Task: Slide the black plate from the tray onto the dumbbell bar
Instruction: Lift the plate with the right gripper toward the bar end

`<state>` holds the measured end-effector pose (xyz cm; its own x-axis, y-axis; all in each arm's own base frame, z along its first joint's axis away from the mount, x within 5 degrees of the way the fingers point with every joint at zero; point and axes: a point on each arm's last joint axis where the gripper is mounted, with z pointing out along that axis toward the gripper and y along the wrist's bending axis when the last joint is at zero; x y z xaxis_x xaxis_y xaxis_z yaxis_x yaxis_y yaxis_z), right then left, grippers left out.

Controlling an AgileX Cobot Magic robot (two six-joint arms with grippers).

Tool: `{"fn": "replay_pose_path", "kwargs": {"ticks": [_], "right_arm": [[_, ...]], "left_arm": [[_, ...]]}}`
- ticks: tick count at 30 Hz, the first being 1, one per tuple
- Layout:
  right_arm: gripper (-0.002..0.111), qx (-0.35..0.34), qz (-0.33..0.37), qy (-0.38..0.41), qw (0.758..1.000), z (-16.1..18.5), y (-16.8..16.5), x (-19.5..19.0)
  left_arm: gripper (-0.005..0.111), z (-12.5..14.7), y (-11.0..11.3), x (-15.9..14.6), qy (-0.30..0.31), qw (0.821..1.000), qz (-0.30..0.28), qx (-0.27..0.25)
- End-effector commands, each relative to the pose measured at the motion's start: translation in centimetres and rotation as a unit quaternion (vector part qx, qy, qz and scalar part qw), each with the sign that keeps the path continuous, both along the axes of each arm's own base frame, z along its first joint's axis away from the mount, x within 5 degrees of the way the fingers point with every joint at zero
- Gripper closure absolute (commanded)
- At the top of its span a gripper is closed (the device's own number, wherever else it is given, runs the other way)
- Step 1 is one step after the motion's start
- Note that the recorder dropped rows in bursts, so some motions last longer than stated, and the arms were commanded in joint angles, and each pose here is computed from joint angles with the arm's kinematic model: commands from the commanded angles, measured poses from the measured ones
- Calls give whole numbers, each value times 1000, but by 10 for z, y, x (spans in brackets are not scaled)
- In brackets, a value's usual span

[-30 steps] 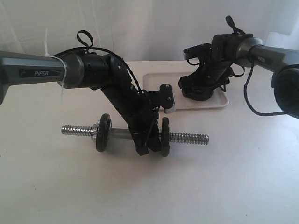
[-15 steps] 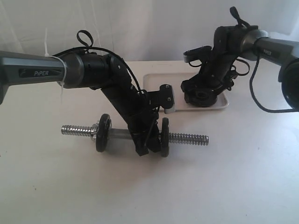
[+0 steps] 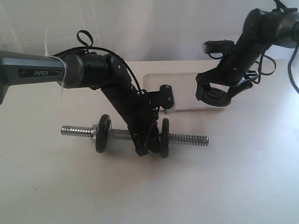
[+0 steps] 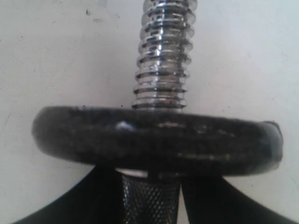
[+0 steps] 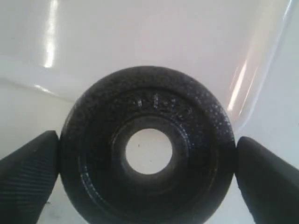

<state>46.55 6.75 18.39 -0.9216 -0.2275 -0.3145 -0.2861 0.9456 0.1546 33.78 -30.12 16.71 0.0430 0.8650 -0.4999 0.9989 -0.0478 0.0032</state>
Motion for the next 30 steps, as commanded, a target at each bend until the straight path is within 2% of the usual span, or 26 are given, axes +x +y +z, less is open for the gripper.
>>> {"fn": "replay_pose_path", "kwargs": {"ticks": [1,6,13,20,30], "right_arm": [[108,46,-12,-22,999,18,-15,-11],[108,89,-20,-22,996,20,-28,-26],[108,157,-28,-25,987,24,-39,-41],[108,252,-33,-24,967,21,-38,-46],[108,359,15,-14,933,32,-22,-54]], "left_arm": [[107,1,-3,-7,34,999,2,-9],[107,1,3,3,23,999,31,-18],[107,8,24,26,31,994,83,-69],[107,24,35,34,59,983,65,-162],[107,31,41,43,50,973,79,-210]]}}
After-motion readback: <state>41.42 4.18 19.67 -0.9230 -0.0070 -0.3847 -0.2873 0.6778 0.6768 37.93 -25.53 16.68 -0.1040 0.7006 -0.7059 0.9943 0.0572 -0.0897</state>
